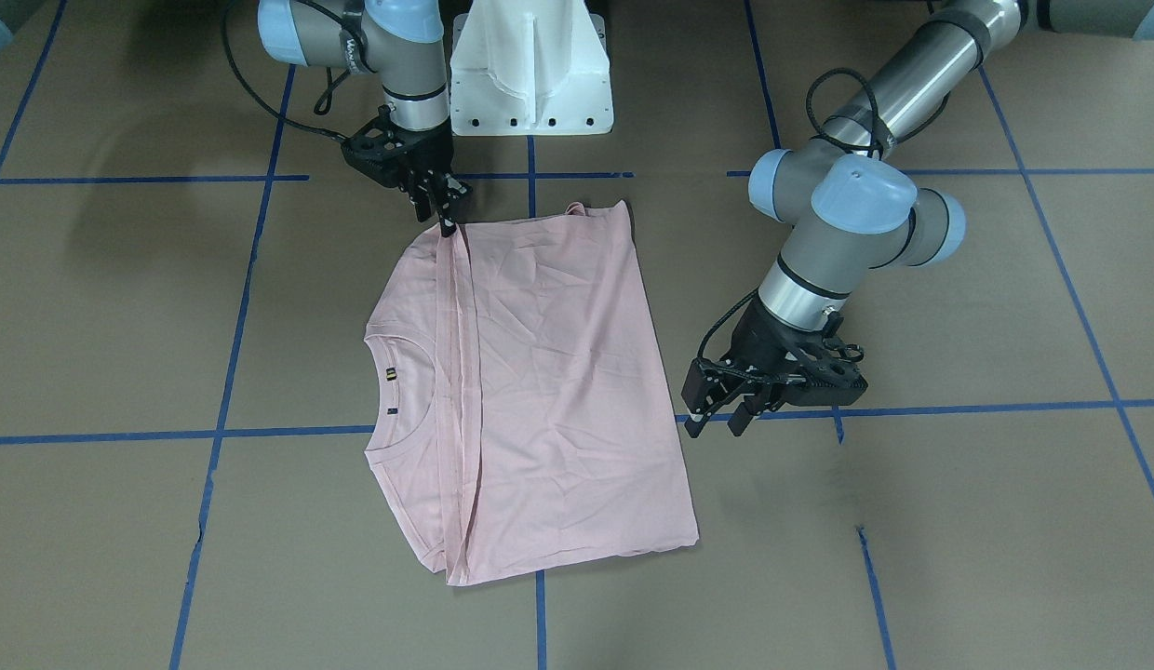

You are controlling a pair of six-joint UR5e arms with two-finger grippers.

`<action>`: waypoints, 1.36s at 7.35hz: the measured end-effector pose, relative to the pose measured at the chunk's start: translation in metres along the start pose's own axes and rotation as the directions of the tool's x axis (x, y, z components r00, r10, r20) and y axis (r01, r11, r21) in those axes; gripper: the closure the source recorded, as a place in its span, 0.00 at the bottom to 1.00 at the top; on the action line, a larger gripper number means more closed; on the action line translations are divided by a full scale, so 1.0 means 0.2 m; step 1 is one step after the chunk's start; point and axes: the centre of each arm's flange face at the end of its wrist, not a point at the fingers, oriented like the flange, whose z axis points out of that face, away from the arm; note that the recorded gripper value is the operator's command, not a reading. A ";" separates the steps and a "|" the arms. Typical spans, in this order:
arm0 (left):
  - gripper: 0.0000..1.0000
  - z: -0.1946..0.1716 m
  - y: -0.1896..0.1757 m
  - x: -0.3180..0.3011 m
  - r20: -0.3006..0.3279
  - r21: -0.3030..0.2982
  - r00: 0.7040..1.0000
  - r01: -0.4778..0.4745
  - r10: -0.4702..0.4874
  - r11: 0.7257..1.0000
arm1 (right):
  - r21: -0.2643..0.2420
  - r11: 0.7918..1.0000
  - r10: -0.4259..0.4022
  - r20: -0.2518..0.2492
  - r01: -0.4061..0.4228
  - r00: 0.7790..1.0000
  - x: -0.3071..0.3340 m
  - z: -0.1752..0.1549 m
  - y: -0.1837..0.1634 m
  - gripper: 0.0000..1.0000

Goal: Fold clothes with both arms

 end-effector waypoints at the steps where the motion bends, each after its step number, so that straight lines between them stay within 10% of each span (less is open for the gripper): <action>1: 0.34 -0.02 0.01 -0.02 -0.002 0.000 1.000 0.000 0.000 1.000 | -0.005 1.000 -0.001 0.001 0.001 1.000 0.00 0.00 0.00 1.00; 7: 0.36 -0.14 0.11 0.06 -0.022 -0.025 0.995 0.092 -0.092 0.995 | -0.066 0.998 0.017 0.010 -0.017 1.000 -0.04 -0.13 -0.05 1.00; 10: 0.37 -0.40 0.56 0.16 0.032 -0.138 0.978 0.206 -0.204 0.969 | -0.071 0.997 0.021 0.014 -0.020 1.000 -0.03 -0.16 -0.07 1.00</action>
